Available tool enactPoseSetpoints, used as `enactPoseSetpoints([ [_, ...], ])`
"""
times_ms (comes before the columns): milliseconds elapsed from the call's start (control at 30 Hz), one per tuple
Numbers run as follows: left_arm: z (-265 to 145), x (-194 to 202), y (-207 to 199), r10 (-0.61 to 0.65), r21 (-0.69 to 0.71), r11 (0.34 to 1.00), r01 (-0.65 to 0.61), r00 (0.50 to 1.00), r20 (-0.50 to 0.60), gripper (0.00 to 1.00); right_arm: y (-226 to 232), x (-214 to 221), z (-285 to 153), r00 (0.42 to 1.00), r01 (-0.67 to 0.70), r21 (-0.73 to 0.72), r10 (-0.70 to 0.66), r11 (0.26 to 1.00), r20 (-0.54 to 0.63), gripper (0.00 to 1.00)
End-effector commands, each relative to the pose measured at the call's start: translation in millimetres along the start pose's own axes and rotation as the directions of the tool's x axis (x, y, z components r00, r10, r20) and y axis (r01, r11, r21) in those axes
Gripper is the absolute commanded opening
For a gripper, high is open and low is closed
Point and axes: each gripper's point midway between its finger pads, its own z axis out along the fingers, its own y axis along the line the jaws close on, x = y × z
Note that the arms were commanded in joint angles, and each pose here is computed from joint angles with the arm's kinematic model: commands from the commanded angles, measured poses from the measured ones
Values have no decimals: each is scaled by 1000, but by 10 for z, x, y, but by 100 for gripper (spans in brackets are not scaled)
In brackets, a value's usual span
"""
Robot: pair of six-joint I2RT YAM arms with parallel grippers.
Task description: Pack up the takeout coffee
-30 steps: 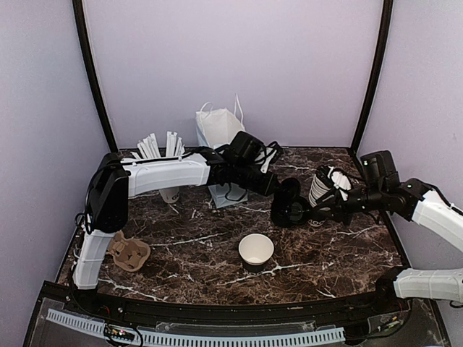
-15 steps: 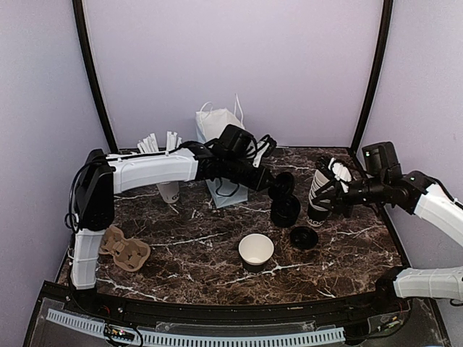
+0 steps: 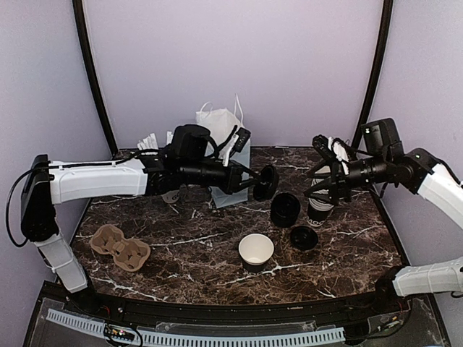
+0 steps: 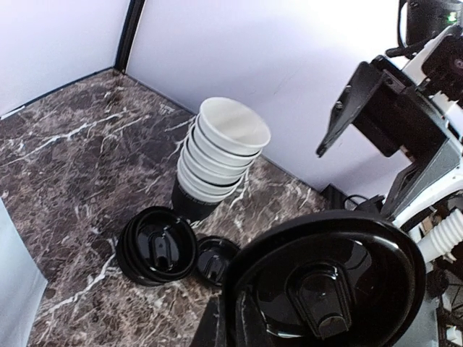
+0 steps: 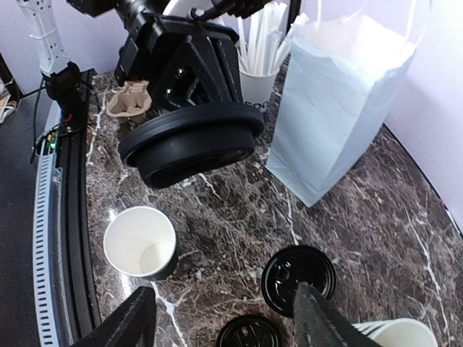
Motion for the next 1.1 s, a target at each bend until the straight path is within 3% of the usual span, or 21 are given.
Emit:
enactPoseSetpoints([
  [0,-273,-343,-312,-75,165,986,36,968,238,1,203,-360,41,998,27,-124,-19,992,66,71],
  [167,-416,-388,-390,-213,286,952,113,913,347,1,346,-690,182,995,61,-201,-44,978,89,79],
  [400,-478,-412,-469,-229,360,930,76,885,406,2,427,-893,369,991,-31,-335,72,942,111,98],
  [900,-406,-373,-485,-273,439,896,74,870,410,3,480,-1082,498,984,-63,-390,122,919,129,99],
  [1067,-402,-354,-434,-273,418,905,82,866,419,3,443,-1073,594,988,-73,-327,113,942,106,97],
])
